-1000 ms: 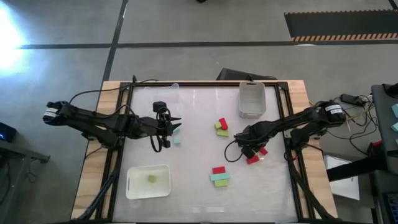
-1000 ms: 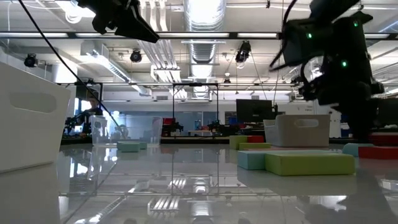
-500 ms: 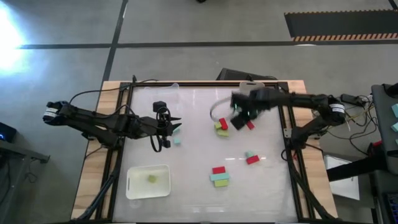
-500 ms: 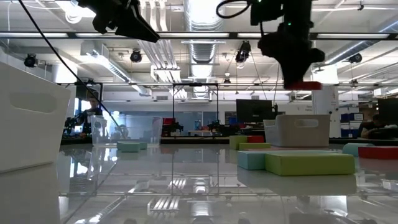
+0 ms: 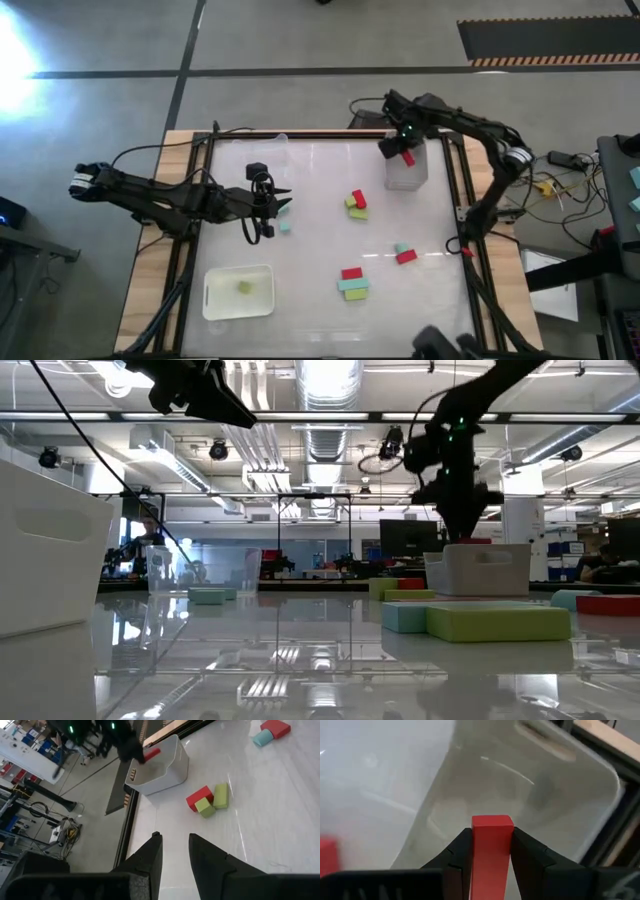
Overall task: Sort & place blocks by color
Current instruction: Put the top right red block into the gray bin, then put the top left blue block into the transparent bin
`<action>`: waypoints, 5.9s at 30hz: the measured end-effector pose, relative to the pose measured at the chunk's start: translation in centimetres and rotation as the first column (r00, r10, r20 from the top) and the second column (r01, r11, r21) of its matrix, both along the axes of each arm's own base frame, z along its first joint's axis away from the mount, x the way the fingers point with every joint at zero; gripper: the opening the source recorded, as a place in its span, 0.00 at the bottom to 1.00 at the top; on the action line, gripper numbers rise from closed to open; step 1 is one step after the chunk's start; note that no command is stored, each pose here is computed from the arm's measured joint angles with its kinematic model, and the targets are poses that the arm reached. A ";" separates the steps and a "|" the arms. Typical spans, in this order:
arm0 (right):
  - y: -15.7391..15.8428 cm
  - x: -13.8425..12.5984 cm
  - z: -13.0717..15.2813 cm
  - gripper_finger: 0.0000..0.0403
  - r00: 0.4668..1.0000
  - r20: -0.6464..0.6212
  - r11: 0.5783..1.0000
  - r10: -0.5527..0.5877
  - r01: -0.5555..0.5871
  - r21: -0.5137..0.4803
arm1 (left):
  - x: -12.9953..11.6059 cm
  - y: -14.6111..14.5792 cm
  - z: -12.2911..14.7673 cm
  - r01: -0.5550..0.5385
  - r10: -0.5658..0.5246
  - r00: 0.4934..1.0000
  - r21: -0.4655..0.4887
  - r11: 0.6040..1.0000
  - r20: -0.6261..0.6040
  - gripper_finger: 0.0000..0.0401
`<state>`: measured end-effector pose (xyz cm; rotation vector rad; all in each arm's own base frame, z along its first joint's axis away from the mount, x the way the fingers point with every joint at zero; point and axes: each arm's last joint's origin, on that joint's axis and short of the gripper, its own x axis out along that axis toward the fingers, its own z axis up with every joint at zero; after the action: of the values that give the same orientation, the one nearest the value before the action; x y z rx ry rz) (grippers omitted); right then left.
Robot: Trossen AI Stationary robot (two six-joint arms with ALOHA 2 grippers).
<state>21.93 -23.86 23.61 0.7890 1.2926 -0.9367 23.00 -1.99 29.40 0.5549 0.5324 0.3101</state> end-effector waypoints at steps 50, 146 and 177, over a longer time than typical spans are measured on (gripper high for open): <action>14.6 -1.0 2.3 0.29 0.824 0.343 0.853 0.451 -0.284 -0.437 | -0.1 0.1 -1.0 -0.043 0.044 0.999 -0.081 0.996 0.014 0.20; 20.5 -5.4 1.6 0.15 0.295 0.212 0.264 0.932 -0.150 -0.953 | 1.1 6.0 -16.0 -0.494 0.314 0.851 -0.437 0.752 -0.421 0.46; 20.5 -5.4 1.3 0.15 0.304 0.271 0.328 0.913 -0.154 -0.932 | 0.6 7.8 -0.7 -0.192 0.069 0.830 -0.167 0.967 -0.554 0.28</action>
<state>16.53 -3.35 24.95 -0.1469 0.1340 -0.2488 23.62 5.86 28.66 0.3884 1.1519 0.2168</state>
